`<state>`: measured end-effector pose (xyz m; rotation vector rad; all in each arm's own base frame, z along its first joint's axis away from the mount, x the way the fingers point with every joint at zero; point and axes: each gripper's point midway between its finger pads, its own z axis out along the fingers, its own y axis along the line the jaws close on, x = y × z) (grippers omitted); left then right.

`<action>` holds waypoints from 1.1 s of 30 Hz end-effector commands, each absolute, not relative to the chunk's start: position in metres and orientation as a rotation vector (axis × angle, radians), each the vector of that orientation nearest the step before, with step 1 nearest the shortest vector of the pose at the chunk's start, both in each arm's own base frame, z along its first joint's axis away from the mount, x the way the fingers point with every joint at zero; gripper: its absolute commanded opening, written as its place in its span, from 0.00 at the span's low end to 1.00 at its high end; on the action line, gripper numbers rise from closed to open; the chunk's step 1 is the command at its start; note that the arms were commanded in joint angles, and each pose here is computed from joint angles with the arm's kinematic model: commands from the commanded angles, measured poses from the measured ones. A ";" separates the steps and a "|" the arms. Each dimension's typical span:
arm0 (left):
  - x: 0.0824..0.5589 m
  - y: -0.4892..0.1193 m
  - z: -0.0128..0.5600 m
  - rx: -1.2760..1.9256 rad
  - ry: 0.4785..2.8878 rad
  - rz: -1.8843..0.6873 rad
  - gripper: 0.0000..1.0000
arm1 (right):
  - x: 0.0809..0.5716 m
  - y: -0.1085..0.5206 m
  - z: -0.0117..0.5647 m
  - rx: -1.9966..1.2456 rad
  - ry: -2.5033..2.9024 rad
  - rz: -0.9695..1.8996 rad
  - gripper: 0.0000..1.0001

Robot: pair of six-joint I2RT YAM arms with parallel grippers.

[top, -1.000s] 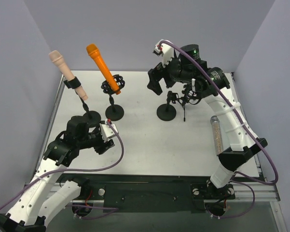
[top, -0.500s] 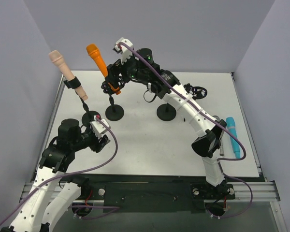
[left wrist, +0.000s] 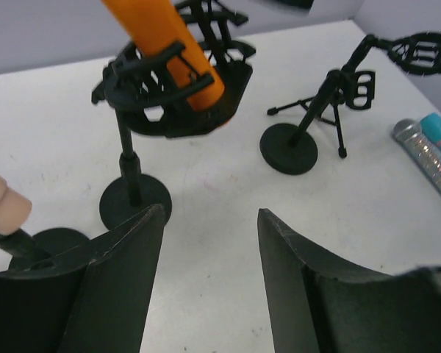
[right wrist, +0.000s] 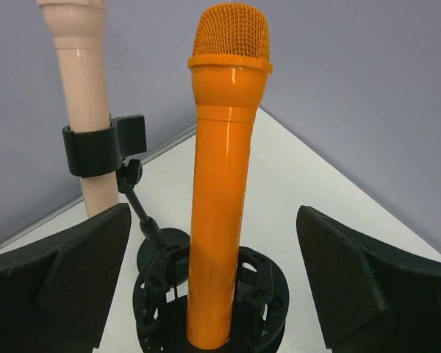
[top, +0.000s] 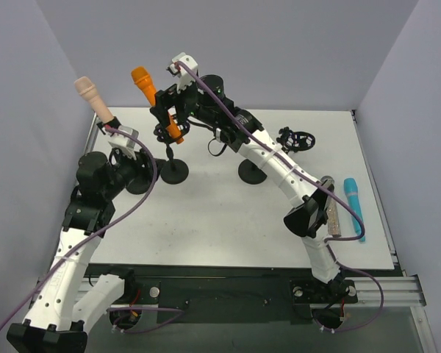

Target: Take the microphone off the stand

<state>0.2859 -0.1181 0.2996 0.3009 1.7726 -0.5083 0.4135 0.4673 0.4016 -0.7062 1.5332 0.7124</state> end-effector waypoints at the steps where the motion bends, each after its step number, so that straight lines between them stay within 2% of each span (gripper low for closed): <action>1: 0.304 -0.124 0.385 0.191 1.545 -0.595 0.63 | 0.419 0.480 0.407 -0.667 1.491 0.718 0.88; 7: 0.319 -0.133 0.383 0.265 1.477 -0.600 0.63 | 0.425 0.490 0.392 -0.663 1.505 0.696 0.78; 15: 0.335 -0.141 0.361 0.329 1.452 -0.591 0.63 | 0.430 0.495 0.392 -0.602 1.500 0.713 0.54; 19: 0.344 -0.140 0.349 0.331 1.453 -0.567 0.62 | 0.432 0.498 0.396 -0.573 1.489 0.726 0.31; 23: 0.349 -0.143 0.341 0.350 1.470 -0.571 0.62 | 0.433 0.498 0.405 -0.530 1.471 0.742 0.00; 27: 0.351 -0.145 0.336 0.357 1.482 -0.576 0.60 | 0.433 0.490 0.451 -0.418 1.379 0.778 0.00; 33: 0.347 -0.144 0.332 0.361 1.496 -0.576 0.60 | 0.400 0.472 0.539 -0.319 1.181 0.891 0.00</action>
